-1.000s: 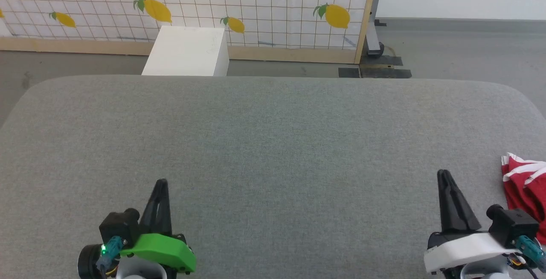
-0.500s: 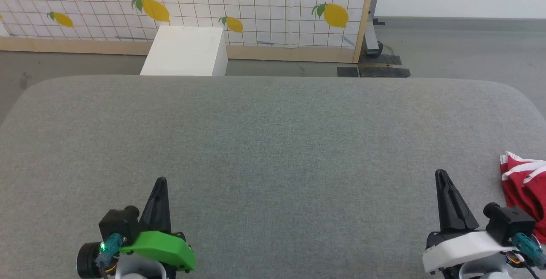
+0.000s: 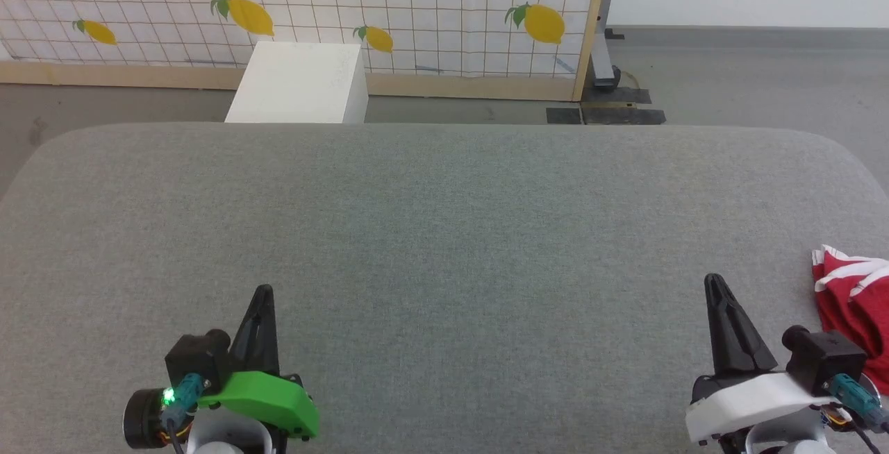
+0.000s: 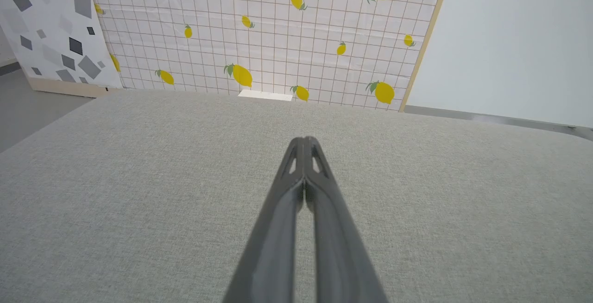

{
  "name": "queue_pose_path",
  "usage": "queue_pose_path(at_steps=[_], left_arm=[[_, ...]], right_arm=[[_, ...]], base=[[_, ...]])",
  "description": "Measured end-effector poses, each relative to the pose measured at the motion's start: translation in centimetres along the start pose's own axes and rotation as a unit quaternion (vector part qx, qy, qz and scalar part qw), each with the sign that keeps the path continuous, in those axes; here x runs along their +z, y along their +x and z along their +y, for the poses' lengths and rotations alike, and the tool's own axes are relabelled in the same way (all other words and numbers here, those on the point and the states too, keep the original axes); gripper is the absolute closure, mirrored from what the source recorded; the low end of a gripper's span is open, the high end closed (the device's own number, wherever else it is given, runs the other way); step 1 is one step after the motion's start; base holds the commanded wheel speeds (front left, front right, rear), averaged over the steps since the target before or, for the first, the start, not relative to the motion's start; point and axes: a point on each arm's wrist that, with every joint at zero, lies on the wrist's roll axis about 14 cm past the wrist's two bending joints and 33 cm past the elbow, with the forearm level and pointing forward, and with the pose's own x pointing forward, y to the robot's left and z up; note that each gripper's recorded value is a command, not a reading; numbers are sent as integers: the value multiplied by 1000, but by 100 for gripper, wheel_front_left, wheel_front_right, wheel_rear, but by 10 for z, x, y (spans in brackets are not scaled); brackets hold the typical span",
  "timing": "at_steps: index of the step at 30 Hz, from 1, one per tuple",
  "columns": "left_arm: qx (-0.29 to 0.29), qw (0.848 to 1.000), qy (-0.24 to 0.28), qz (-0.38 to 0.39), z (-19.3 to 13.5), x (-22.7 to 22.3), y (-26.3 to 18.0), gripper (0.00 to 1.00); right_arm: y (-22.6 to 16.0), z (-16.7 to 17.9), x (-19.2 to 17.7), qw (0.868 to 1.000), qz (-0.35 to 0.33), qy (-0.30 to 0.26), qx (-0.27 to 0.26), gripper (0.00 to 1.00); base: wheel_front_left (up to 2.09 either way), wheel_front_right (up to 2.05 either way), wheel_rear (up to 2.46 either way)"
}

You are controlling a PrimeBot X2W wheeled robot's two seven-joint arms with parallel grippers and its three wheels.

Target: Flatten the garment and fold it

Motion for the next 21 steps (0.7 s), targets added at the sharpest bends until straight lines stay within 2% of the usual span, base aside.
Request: queue_pose_path(at_steps=[21], left_arm=[[-3, 1000, 19, 3, -2, 5, 3, 100]], right_arm=[[1, 3, 1, 1000, 12, -19, 6, 100]], base=[[0, 0, 0]])
